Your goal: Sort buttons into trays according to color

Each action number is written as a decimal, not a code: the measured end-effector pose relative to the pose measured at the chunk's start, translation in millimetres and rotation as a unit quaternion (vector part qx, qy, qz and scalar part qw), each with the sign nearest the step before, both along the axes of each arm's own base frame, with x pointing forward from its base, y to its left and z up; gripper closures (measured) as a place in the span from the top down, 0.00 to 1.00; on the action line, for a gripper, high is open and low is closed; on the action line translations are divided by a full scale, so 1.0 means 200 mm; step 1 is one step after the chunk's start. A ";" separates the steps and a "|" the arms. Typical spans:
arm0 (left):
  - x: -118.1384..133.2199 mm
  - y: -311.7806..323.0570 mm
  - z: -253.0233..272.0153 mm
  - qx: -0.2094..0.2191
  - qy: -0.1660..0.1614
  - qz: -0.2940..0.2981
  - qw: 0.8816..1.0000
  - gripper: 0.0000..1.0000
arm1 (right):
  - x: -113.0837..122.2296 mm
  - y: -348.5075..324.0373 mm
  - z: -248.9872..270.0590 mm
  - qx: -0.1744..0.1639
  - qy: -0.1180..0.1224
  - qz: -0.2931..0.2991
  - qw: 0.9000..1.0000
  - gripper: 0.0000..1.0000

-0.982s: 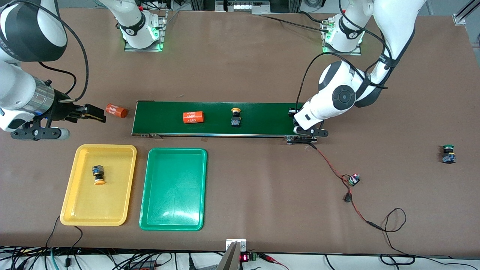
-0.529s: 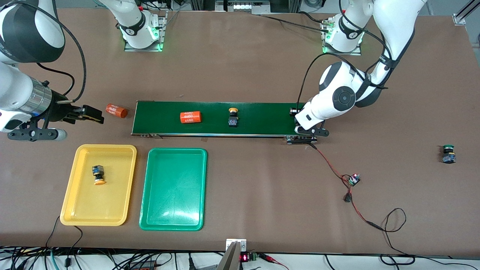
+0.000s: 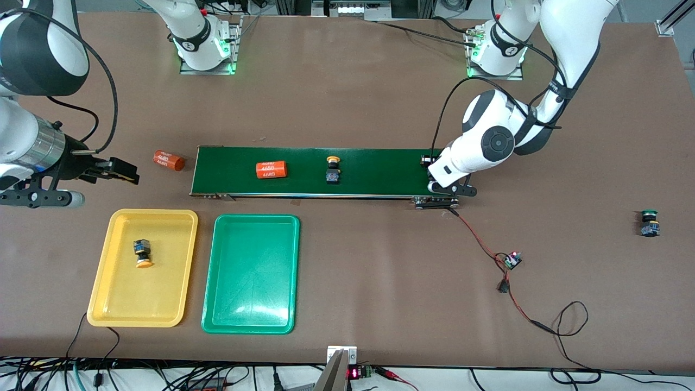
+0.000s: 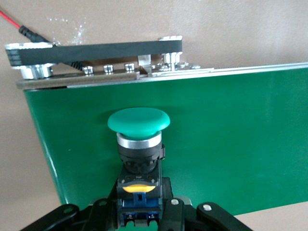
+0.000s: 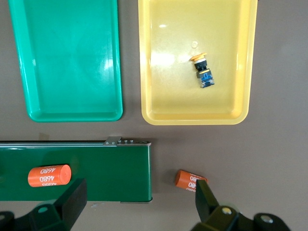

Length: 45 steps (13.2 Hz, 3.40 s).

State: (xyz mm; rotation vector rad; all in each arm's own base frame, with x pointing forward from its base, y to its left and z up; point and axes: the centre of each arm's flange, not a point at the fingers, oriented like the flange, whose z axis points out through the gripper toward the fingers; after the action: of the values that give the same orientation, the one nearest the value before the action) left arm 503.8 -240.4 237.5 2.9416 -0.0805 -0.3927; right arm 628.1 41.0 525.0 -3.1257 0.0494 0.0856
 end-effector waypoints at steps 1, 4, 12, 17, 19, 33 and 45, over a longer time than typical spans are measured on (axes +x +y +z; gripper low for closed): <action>0.00 0.01 0.00 0.001 0.000 0.000 1.000 0.34 | 0.00 0.00 0.00 -0.002 0.000 0.000 1.000 1.00; 0.01 0.02 0.00 0.006 0.001 -0.002 1.000 0.61 | 0.00 0.00 0.00 -0.003 0.000 0.001 1.000 1.00; 0.22 0.50 0.29 0.035 -0.010 0.065 0.997 1.00 | 0.01 0.03 -0.07 0.023 0.014 -0.003 1.000 1.00; 0.32 1.15 0.29 0.060 -0.011 0.147 0.987 1.00 | 0.01 0.10 -0.15 0.052 0.031 -0.003 0.998 1.00; 0.31 1.46 0.26 0.088 -0.012 0.165 0.982 1.00 | -0.01 0.12 -0.22 0.057 0.047 0.000 0.997 1.00; 0.49 2.58 0.11 0.093 -0.091 0.039 0.991 1.00 | -0.44 0.37 -0.58 0.086 -0.035 0.017 0.996 1.00; 0.53 3.03 -0.13 0.063 -0.114 -0.084 0.988 1.00 | -0.54 0.72 -0.81 0.087 -0.008 0.022 0.996 1.00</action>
State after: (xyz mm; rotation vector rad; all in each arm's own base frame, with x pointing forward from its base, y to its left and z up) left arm 610.6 364.8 212.2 3.1028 -0.3480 -0.0822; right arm 521.0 184.9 363.0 -2.9535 -0.0259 0.0621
